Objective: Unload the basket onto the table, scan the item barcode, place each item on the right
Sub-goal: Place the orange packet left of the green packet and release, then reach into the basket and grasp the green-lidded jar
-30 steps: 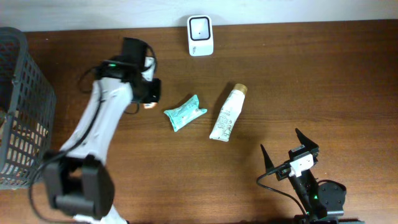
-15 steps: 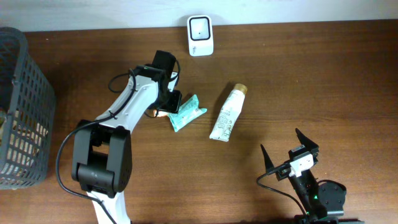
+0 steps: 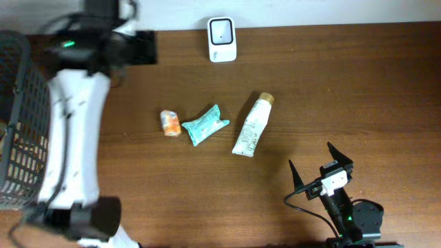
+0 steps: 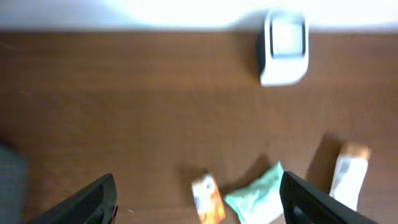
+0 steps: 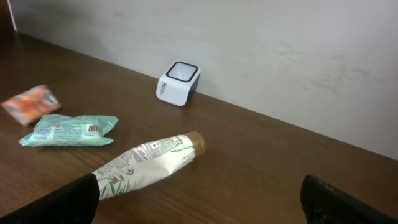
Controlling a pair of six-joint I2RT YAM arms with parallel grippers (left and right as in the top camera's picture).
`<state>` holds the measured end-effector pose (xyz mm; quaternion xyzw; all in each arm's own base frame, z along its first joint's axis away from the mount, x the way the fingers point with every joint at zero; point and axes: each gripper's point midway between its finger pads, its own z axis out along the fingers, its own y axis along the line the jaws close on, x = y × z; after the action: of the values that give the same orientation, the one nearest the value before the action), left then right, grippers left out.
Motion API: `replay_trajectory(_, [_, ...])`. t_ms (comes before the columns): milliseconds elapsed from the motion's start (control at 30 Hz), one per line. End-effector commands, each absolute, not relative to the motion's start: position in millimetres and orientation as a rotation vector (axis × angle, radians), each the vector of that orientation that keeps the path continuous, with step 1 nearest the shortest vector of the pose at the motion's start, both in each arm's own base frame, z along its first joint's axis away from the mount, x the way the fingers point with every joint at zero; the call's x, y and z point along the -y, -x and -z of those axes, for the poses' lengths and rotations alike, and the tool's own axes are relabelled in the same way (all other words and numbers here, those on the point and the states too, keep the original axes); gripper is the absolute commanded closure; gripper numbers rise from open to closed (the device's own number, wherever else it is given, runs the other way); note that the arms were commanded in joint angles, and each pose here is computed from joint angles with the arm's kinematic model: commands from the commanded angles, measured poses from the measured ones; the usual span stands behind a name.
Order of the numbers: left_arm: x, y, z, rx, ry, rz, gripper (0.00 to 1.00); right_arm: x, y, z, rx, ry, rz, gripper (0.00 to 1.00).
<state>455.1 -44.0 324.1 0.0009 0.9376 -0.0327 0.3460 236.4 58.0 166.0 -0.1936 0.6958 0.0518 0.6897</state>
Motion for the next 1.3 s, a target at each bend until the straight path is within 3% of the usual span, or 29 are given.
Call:
replay_trajectory(0, [1.7, -442.7, -361.6, -2.339, 0.108, 0.045, 0.19, -60.1, -235.6, -163.8, -1.558, 0.434, -0.133, 0.02])
replay_trajectory(167, [-84.1, -443.9, -397.7, -2.171, 0.312, -0.058, 0.18, -60.1, -235.6, -163.8, -1.558, 0.434, -0.133, 0.02])
replay_trajectory(300, [-180.2, -437.2, -422.7, -1.998, 0.538, -0.233, 0.08, -60.1, -235.6, -163.8, -1.558, 0.434, -0.133, 0.02])
replay_trajectory(400, [-245.9, -419.9, -415.9, -1.952, 0.697, -0.33, 0.05, -60.1, -235.6, -163.8, -1.558, 0.434, -0.133, 0.02])
replay_trajectory(667, [-346.5, -380.2, -317.9, -2.126, 1.0, -0.406, 0.07, -60.1, -235.6, -163.8, -1.558, 0.434, -0.133, 0.02])
replay_trajectory(800, [-369.9, -367.3, -272.6, -2.213, 1.1, -0.4, 0.16, -60.1, -235.6, -163.8, -1.558, 0.434, -0.133, 0.02])
replay_trajectory(1000, [-387.9, -364.0, -216.2, -2.32, 1.165, -0.382, 0.03, -60.1, -235.6, -163.8, -1.558, 0.434, -0.133, 0.02])
replay_trajectory(1267, [-400.9, -365.8, -160.5, -2.415, 1.215, -0.411, 0.03, -60.1, -235.7, -163.4, -1.56, 0.434, -0.134, 0.02])
